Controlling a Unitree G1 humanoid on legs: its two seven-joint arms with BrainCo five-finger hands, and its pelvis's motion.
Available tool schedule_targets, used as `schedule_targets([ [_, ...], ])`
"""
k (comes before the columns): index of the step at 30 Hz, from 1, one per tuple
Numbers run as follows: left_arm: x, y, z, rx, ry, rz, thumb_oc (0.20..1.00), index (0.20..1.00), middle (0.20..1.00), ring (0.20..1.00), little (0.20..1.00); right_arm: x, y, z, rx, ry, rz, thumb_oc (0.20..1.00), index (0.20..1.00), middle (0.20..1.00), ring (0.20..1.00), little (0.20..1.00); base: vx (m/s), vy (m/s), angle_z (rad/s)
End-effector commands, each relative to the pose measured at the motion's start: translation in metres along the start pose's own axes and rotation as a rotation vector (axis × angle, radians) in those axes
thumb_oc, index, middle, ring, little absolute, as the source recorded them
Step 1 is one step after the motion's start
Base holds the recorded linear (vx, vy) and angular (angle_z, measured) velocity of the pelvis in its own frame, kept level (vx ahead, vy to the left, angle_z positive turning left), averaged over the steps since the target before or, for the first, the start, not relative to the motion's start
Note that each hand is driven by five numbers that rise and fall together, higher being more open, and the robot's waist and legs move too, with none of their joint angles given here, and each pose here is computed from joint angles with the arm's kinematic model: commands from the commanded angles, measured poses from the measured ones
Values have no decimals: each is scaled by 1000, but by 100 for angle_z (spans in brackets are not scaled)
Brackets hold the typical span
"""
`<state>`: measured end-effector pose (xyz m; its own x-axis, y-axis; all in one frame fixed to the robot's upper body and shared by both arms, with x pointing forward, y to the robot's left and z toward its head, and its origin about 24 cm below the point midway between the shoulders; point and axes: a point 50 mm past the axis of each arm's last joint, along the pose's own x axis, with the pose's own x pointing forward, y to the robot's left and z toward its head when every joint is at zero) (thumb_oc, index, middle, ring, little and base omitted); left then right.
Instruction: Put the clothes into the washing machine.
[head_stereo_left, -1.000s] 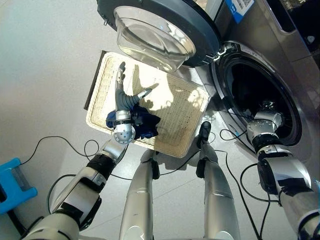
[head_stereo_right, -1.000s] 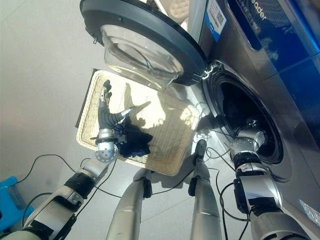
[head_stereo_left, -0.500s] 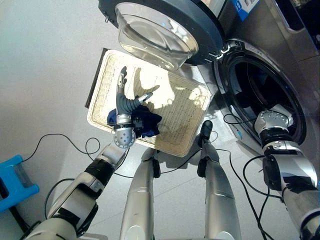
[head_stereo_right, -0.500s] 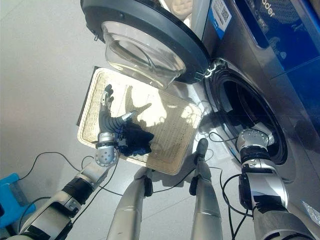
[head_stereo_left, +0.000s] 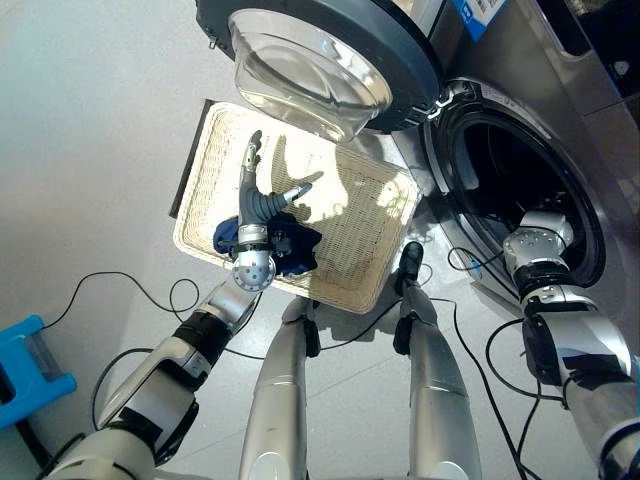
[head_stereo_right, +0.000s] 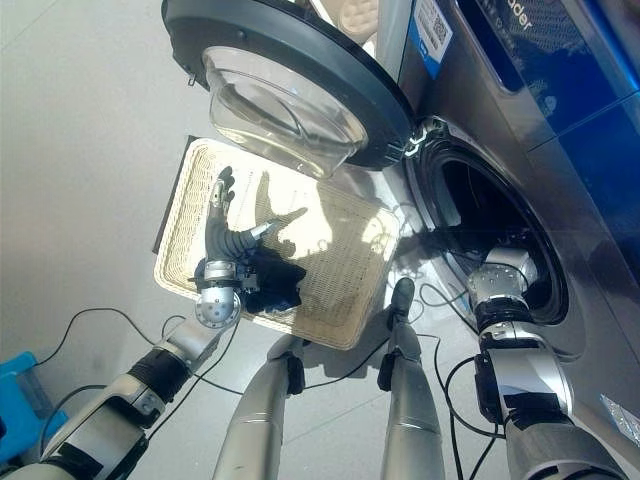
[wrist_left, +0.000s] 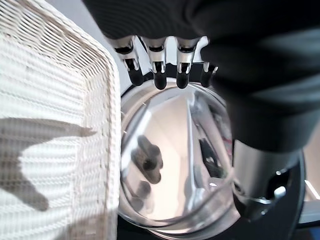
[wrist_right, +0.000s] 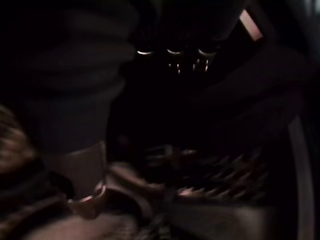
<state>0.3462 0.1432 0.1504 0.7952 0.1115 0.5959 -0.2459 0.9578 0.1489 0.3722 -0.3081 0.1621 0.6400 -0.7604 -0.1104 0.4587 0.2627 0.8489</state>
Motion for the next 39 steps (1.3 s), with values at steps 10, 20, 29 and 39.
schedule_targets([
  [10,8,-9,9,120,-107,-45,1000,1000,1000,1000,1000,17,-1,34,-1297,-210,-241,1000,1000,1000,1000,1000,4,-3,1],
  [20,5,36,-61,836,186,-191,1000,1000,1000,1000,1000,17,20,34,-1958,-398,-57,1000,1000,1000,1000,1000,-4,10,3],
  [29,-4,63,-94,1256,432,-363,1000,1000,1000,1000,1000,-4,1,-18,-1139,-130,15,1000,1000,1000,1000,1000,0,57,-5],
  [39,0,56,-96,1456,464,-545,1000,1000,1000,1000,1000,-19,3,-40,-1001,-93,123,1000,1000,1000,1000,1000,-6,41,-6],
])
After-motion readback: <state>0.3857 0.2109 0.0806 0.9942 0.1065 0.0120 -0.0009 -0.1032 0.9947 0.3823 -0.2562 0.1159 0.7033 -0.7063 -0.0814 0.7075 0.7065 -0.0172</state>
